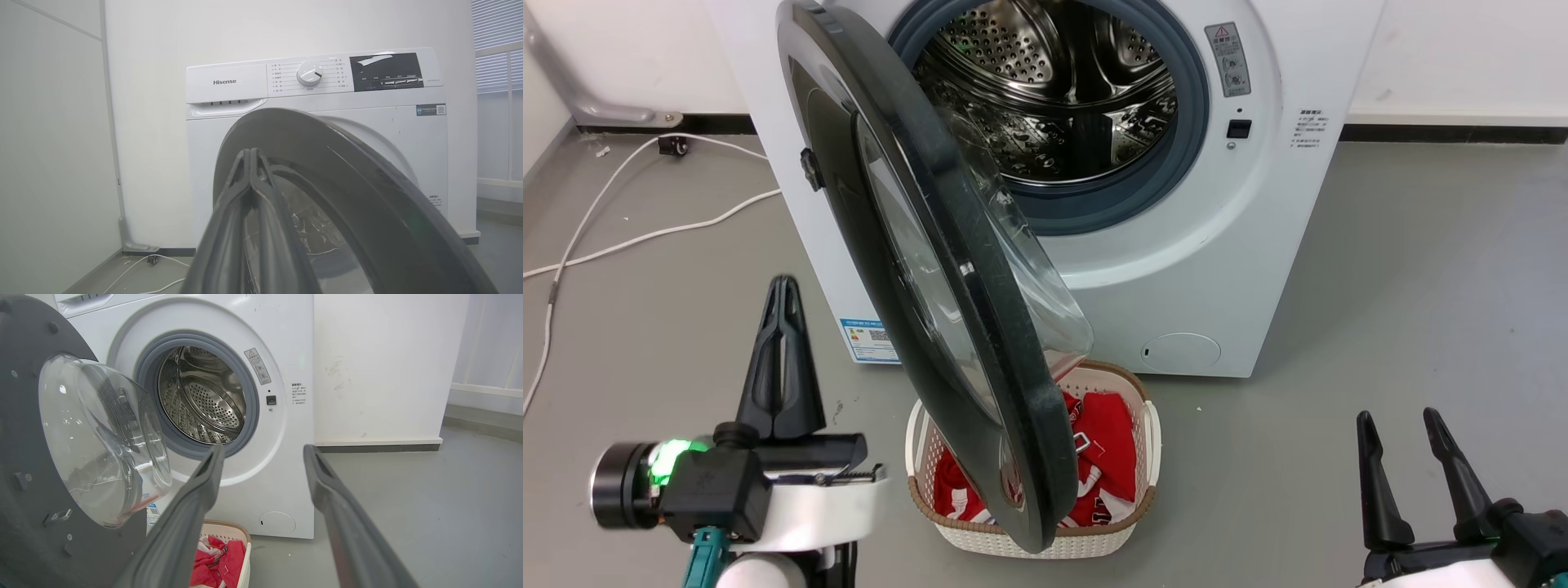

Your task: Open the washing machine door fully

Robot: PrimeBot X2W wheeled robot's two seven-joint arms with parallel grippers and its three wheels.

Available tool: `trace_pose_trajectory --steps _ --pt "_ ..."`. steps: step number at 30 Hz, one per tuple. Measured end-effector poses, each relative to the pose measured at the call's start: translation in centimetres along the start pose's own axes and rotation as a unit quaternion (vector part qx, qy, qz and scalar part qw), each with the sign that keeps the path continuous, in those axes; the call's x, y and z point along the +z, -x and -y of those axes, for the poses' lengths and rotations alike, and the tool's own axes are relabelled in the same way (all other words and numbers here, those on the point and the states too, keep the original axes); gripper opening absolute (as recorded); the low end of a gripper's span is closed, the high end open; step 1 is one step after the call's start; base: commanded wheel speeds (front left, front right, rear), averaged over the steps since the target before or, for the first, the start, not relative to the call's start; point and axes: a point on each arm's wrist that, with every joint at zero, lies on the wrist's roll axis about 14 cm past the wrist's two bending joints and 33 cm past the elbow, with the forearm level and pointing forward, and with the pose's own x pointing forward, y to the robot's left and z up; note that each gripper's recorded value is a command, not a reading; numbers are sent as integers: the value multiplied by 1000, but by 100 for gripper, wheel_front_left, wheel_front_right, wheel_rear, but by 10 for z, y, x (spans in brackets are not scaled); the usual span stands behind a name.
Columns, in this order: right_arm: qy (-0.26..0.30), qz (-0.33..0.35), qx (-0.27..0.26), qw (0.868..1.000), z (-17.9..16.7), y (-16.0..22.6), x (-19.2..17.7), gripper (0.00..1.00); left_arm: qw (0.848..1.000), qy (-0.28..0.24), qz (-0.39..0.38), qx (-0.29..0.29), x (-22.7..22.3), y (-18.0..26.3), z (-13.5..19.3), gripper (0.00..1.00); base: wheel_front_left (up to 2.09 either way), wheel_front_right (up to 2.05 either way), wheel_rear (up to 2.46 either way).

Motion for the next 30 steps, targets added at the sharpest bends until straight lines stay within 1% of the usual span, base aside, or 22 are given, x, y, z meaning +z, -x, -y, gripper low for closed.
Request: trace_pose_trajectory --steps 3,7,14,20,23,30 --pt "-1 0 1 1000 -1 0 0 100 999 6 36 -21 22 -7 13 0 0 0 0" --pt "-2 0 5 1000 -3 0 0 100 995 21 79 -62 48 -12 39 0 0 0 0" --pt "-2 0 8 1000 -5 1 0 100 980 55 124 -146 78 -10 90 0 0 0 0" --pt "-3 -2 11 1000 -8 1 -1 100 962 95 132 -219 89 3 135 0 0 0 0" --pt "-4 -4 12 1000 -9 1 -3 100 954 111 123 -250 85 9 155 0 0 0 0" --pt "-4 -7 9 1000 -7 2 -4 100 938 144 104 -298 81 23 187 0 0 0 0"
